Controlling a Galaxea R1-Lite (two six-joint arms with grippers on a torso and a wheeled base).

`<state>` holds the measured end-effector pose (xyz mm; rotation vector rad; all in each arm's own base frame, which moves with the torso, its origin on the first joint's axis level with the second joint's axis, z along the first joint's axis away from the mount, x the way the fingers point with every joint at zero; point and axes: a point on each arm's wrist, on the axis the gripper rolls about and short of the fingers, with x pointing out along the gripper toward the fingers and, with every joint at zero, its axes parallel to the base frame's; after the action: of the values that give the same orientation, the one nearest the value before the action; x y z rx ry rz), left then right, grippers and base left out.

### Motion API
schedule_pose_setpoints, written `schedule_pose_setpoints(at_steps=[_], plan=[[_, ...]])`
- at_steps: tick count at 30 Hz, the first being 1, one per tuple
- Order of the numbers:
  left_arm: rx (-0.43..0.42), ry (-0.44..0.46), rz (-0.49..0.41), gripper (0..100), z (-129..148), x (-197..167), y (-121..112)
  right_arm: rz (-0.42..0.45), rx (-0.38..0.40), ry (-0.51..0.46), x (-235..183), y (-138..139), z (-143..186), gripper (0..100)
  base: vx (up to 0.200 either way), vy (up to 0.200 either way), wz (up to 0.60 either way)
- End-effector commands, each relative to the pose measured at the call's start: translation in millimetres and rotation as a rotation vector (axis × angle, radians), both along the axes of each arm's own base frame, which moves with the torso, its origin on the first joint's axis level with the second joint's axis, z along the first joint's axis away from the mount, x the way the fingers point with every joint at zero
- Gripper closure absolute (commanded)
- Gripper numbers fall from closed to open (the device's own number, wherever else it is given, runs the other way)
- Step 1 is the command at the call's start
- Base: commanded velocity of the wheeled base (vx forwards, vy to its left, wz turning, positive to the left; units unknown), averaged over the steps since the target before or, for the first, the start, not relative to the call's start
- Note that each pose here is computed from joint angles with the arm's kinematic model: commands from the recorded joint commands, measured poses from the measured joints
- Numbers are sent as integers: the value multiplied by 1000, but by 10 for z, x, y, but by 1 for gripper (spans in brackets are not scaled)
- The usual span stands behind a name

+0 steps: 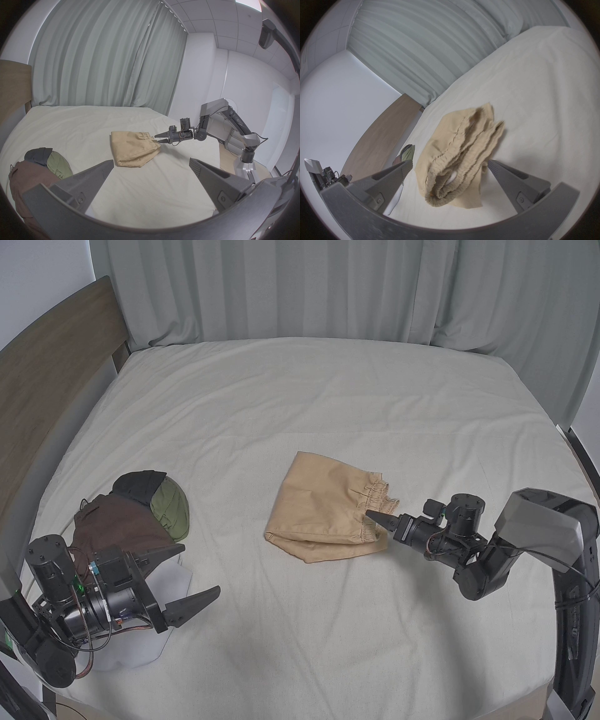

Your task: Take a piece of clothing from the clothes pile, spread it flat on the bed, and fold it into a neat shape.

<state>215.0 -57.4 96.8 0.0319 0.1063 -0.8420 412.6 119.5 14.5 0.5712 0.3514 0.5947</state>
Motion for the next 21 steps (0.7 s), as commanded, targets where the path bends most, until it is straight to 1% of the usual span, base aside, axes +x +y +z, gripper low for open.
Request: schedule_pose_setpoints(at_steps=[1,5,8,9,10,11,16,21], plan=[[-4,-17,0,0,35,-4,0,-27,0,-44,-71,-148,265,0,0,0,0],[-5,-20,2,0,42,-6,4,-25,11,-87,-101,-142,475,0,0,0,0],[-6,-23,0,0,48,-6,1,-12,14,-98,-125,-96,535,0,0,0,0],[-5,-21,0,0,45,-4,0,12,16,-102,-153,2,551,0,0,0,0],[-5,-21,0,0,45,-4,0,14,17,-102,-154,8,551,0,0,0,0],[-6,-24,2,0,49,2,2,41,19,-106,-183,119,554,0,0,0,0],[-6,-19,2,0,41,5,2,83,24,-115,-174,319,507,0,0,0,0],[-6,-21,0,0,46,-1,3,97,12,-82,-140,448,203,0,0,0,0]])
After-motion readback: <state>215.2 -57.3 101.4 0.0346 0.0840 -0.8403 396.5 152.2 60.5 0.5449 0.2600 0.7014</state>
